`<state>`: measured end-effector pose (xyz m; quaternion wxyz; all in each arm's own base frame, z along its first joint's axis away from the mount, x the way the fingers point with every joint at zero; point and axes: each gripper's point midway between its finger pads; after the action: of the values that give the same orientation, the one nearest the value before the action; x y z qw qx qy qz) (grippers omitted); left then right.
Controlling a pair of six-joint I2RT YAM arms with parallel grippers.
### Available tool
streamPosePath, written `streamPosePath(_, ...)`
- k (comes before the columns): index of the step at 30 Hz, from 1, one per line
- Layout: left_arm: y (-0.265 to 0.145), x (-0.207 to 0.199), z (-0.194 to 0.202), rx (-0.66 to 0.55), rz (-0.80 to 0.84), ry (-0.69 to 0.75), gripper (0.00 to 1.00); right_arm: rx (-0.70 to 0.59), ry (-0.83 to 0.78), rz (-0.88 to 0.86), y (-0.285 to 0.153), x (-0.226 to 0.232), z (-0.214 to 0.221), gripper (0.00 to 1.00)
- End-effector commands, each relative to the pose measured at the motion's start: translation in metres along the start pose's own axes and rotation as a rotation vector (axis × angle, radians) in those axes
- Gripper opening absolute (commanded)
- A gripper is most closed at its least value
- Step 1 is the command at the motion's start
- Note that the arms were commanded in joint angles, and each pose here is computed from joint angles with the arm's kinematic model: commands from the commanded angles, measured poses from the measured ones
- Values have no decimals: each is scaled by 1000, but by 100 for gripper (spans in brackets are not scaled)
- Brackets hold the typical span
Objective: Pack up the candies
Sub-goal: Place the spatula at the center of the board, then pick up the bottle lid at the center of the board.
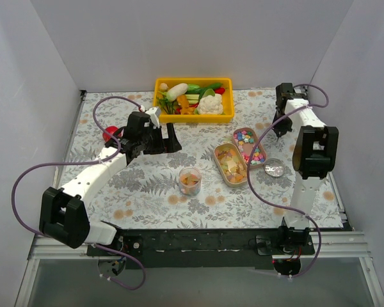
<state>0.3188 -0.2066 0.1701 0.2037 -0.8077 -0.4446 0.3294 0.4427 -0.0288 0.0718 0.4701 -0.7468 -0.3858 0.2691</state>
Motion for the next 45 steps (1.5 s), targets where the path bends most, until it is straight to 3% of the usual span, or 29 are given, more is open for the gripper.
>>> streamPosePath(1, -4, -2, -14, -17, -18, 6, 98, -53, -1, 38, 15, -11, -32, 1)
streamPosePath(4, -1, 0, -12, -7, -23, 5, 98, -38, -8, 29, 15, -13, -27, 9)
streamPosePath(5, 1, 0, -12, -2, -22, 4, 98, -36, -10, 25, 14, -14, -25, 26)
streamPosePath(8, 2, -1, -12, 2, -14, 3, 98, -30, -12, 3, 6, -15, -18, 54)
streamPosePath(14, 1, -4, -17, -6, -4, 12, 98, -52, 11, -33, -35, -26, -10, 77)
streamPosePath(16, 0, -5, -19, -12, -2, 16, 98, -32, 23, -66, -48, -29, 3, 76)
streamPosePath(19, -3, -7, -22, -25, 3, 23, 98, 57, 36, -108, -54, -36, 43, 68)
streamPosePath(22, -5, -8, -20, -22, 12, 21, 98, 146, 68, -122, -51, -47, 91, 53)
streamPosePath(23, -6, -10, -20, -24, 22, 20, 98, 157, 85, -126, -50, -48, 99, 37)
streamPosePath(24, -7, -11, -17, -20, 27, 19, 98, 146, 97, -132, -52, -51, 103, 35)
streamPosePath(32, -19, -17, -14, -47, 62, 43, 98, 233, 114, -117, -32, -65, 151, 35)
streamPosePath(45, -23, -20, -25, -77, 65, 54, 98, 203, 168, -67, -19, -74, 147, 33)
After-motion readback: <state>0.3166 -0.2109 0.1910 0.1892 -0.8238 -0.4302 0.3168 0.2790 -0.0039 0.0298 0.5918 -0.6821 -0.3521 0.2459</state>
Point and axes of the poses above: each gripper's point midway between its finger pads, its own y axis out along the fingers, its own x axis along the line the jaws close on, z = x × y, and after that the axes turned 11 degrees about y, right-handed
